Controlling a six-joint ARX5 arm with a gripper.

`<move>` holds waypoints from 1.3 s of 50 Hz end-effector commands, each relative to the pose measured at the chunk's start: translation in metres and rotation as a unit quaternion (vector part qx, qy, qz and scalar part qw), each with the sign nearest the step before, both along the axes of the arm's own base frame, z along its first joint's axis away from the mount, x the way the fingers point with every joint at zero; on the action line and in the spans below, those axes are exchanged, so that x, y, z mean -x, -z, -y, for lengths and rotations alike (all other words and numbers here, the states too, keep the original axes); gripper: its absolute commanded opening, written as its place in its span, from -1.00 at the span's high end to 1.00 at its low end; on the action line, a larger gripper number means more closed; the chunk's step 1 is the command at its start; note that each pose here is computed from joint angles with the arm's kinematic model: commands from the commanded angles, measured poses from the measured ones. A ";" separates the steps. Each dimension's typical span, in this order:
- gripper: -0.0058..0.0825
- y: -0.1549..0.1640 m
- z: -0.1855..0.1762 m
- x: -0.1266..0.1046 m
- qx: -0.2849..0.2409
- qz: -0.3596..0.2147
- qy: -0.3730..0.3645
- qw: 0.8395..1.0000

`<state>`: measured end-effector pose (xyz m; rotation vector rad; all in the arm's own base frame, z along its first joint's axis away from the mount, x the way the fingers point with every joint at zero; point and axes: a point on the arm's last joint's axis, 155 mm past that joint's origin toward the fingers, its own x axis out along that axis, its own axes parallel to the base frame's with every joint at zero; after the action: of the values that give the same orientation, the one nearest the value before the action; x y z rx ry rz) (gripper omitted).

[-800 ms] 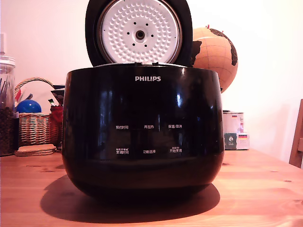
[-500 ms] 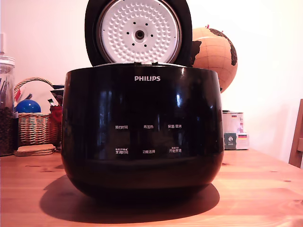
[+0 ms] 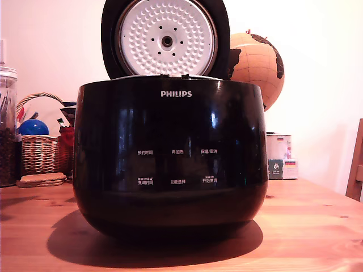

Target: Close the rice cooker by pressing the lid down with medium force

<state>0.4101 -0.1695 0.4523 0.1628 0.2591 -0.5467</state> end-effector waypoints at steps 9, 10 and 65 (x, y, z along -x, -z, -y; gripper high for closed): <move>0.92 0.034 0.027 -0.024 0.032 -0.054 0.048 0.997; 0.92 0.038 0.029 -0.026 0.032 -0.058 0.050 0.997; 0.92 0.113 0.103 0.065 0.052 -0.296 0.215 0.929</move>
<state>0.3492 -0.2676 0.3469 -0.0625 0.7652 -1.0267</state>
